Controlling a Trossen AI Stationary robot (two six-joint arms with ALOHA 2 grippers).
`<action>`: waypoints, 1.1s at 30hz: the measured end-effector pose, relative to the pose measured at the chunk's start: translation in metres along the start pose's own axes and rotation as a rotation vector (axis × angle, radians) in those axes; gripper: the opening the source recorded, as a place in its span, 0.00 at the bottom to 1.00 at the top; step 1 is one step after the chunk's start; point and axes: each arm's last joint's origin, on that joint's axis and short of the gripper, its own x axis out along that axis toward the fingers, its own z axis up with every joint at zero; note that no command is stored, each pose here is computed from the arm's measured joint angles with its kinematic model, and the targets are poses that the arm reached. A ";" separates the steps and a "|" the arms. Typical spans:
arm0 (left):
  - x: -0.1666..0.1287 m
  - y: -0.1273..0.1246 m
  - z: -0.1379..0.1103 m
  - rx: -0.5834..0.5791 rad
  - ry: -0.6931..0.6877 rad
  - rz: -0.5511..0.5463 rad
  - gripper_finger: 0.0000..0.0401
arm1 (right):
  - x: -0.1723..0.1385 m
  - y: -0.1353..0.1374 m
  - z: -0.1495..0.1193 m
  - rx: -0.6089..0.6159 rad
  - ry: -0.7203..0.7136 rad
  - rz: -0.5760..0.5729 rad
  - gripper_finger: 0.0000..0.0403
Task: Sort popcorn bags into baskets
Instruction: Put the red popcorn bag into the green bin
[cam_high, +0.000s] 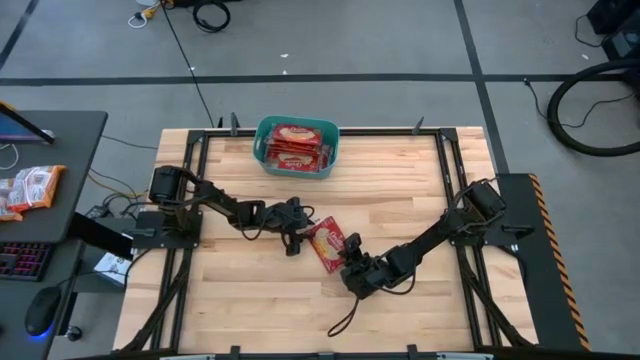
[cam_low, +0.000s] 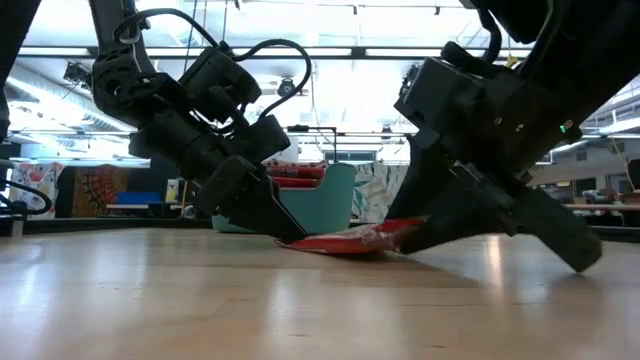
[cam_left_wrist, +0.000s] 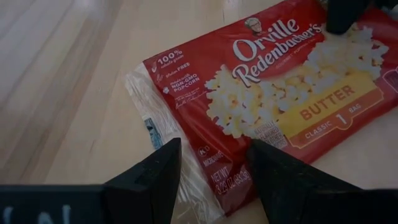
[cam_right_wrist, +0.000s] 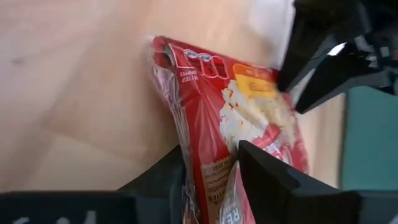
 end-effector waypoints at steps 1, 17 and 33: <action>0.000 0.000 0.000 0.000 0.000 0.001 0.48 | 0.000 -0.001 0.000 -0.006 -0.002 -0.009 0.33; -0.050 -0.001 0.026 0.015 0.012 -0.022 0.48 | -0.007 -0.018 0.025 -0.051 0.022 -0.057 0.07; -0.128 0.005 0.013 0.002 -0.197 0.035 0.48 | -0.042 -0.100 0.030 0.048 0.079 -0.195 0.08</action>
